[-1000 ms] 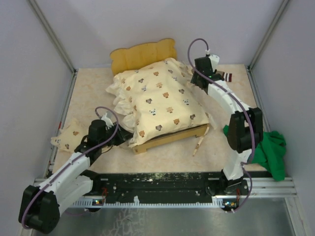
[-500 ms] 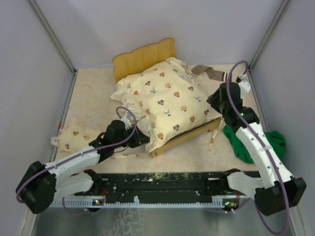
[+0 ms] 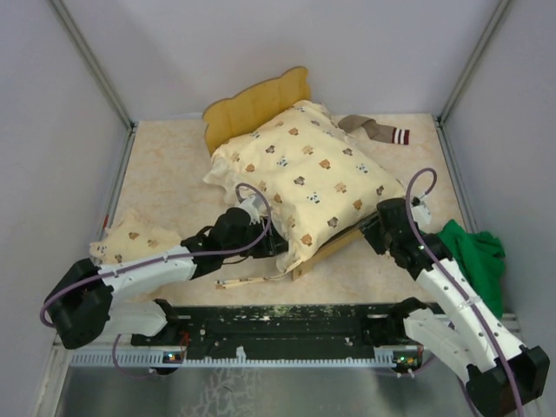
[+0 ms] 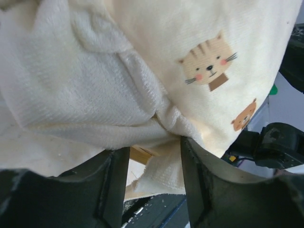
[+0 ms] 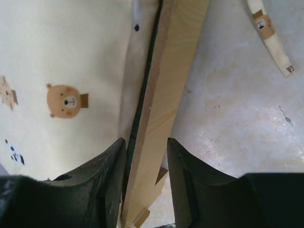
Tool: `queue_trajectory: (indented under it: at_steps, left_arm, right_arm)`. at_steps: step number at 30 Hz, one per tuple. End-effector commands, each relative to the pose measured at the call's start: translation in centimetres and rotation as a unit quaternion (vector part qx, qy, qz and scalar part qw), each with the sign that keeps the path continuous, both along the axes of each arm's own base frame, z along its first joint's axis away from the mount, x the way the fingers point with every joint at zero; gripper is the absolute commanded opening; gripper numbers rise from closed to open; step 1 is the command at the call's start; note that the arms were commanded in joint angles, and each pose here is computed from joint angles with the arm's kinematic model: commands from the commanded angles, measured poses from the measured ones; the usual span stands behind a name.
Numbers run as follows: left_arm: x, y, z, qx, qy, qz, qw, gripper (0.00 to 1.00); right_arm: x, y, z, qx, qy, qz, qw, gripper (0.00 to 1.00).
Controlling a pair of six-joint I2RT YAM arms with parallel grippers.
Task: Set up the pet bed
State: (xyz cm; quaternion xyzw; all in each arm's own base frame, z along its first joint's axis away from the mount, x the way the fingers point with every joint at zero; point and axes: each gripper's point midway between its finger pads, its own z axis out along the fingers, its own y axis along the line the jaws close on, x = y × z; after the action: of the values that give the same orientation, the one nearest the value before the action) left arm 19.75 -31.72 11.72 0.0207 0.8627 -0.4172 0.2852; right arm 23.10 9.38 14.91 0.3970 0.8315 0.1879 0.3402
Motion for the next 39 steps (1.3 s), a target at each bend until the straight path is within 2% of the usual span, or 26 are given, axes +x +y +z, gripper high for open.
queue_trajectory:
  at_steps: [1,7,11,14,18,22,25,27,33,39]
  left_arm:
    - [2.2,1.2,3.2,0.038,-0.083,0.023,0.996,0.55]
    - [3.9,4.8,4.7,0.117,-0.145,0.052,0.981,0.68]
    - [6.1,8.1,7.3,0.181,-0.19,0.083,0.961,0.74]
    - [8.1,11.0,9.2,0.204,-0.211,0.107,0.95,0.76]
    - [11.4,16.3,11.2,0.225,-0.22,0.16,0.936,0.77]
    - [12.7,19.1,12.1,0.247,-0.222,0.185,0.925,0.78]
    - [12.3,18.4,12.1,0.236,-0.226,0.162,0.931,0.75]
    - [11.5,16.9,11.7,0.211,-0.232,0.118,0.942,0.71]
    - [7.7,13.2,8.5,0.15,-0.224,-0.015,0.963,0.65]
    - [5.3,11.4,6.1,0.109,-0.185,-0.083,0.973,0.63]
  right_arm:
    - [0.9,-0.6,-0.3,0.026,-0.007,-0.071,0.997,0.41]
    - [3.3,0.7,-1.3,0.016,-0.015,-0.043,0.999,0.38]
    - [3.5,1.3,-3.6,-0.005,0.009,-0.014,1.0,0.28]
    - [3.9,2.2,-4.8,-0.026,0.009,0.039,0.999,0.19]
    - [4.5,3.5,-5.1,-0.076,-0.002,0.15,0.986,0.07]
    - [5.3,4.6,-4.8,-0.108,-0.01,0.222,0.969,0.03]
    - [5.9,5.9,-4.2,-0.119,-0.017,0.27,0.955,0.03]
    - [6.5,6.1,-3.8,-0.133,-0.022,0.285,0.949,0.03]
    - [9.8,5.3,-2.5,-0.184,-0.04,0.295,0.937,0.04]
    - [12.3,3.4,-1.1,-0.206,-0.059,0.285,0.934,0.06]
